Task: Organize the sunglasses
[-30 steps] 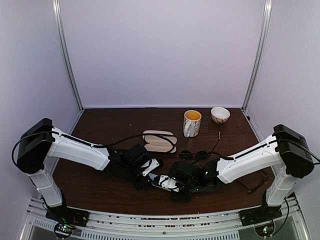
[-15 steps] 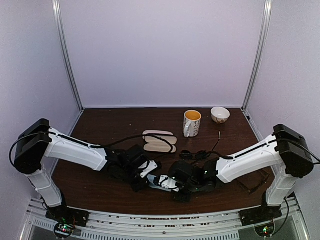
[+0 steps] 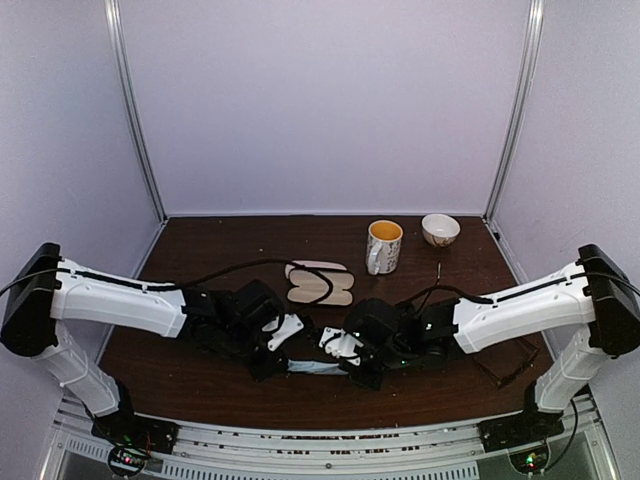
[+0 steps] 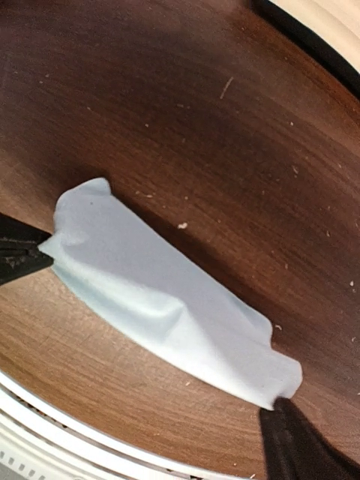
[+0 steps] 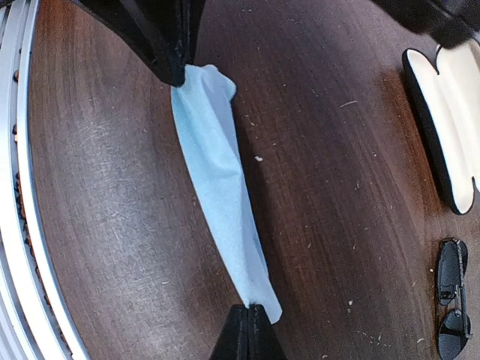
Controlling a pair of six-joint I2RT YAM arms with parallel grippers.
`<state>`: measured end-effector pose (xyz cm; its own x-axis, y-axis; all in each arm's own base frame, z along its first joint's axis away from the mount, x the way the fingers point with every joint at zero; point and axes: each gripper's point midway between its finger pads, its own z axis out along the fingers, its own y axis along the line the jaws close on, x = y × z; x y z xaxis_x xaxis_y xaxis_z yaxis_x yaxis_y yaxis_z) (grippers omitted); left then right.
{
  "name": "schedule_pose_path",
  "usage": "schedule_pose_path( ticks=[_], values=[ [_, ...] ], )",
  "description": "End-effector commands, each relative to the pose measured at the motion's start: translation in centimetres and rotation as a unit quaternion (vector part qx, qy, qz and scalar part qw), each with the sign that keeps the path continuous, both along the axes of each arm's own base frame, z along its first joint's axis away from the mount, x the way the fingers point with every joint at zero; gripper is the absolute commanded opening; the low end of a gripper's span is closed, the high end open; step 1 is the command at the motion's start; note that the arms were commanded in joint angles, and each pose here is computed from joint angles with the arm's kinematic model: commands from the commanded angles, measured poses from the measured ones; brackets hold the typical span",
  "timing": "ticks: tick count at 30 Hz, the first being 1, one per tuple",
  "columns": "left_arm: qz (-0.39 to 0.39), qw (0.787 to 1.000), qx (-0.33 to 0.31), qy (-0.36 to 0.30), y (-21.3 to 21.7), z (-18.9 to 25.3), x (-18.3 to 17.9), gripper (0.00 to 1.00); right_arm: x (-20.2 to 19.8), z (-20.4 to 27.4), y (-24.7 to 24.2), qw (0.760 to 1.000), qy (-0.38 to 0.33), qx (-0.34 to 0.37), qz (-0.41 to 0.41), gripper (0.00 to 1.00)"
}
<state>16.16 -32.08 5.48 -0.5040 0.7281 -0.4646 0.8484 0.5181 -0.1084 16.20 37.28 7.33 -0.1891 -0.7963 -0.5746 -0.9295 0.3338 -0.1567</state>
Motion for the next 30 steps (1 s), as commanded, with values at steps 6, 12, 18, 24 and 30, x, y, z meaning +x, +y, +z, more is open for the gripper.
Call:
schedule_pose_path(
  ticks=[6, 12, 18, 24, 30],
  values=[
    [0.041, 0.999, -0.028, -0.011, 0.3, 4.4, 1.7, 0.0, 1.7, 3.6, 0.1, 0.999, -0.012, 0.031, -0.023, 0.0],
    [0.059, 0.997, -0.04, 0.0, 1.0, 6.0, 2.4, 0.0, 2.9, 4.7, 0.8, 0.998, -0.014, 0.047, -0.031, 0.0],
    [0.083, 0.996, -0.037, 0.021, 1.9, 5.5, 3.5, 0.0, 4.4, 4.9, 1.5, 0.998, -0.013, 0.047, -0.037, 0.0],
    [0.105, 0.993, -0.028, 0.046, 2.4, 4.5, 4.4, 0.0, 5.6, 4.1, 2.2, 0.998, 0.001, 0.038, -0.04, 0.0],
    [0.127, 0.99, -0.021, 0.062, 3.0, 3.8, 5.6, 0.0, 6.8, 3.2, 2.5, 0.998, 0.014, 0.033, -0.044, 0.0]
  ],
)
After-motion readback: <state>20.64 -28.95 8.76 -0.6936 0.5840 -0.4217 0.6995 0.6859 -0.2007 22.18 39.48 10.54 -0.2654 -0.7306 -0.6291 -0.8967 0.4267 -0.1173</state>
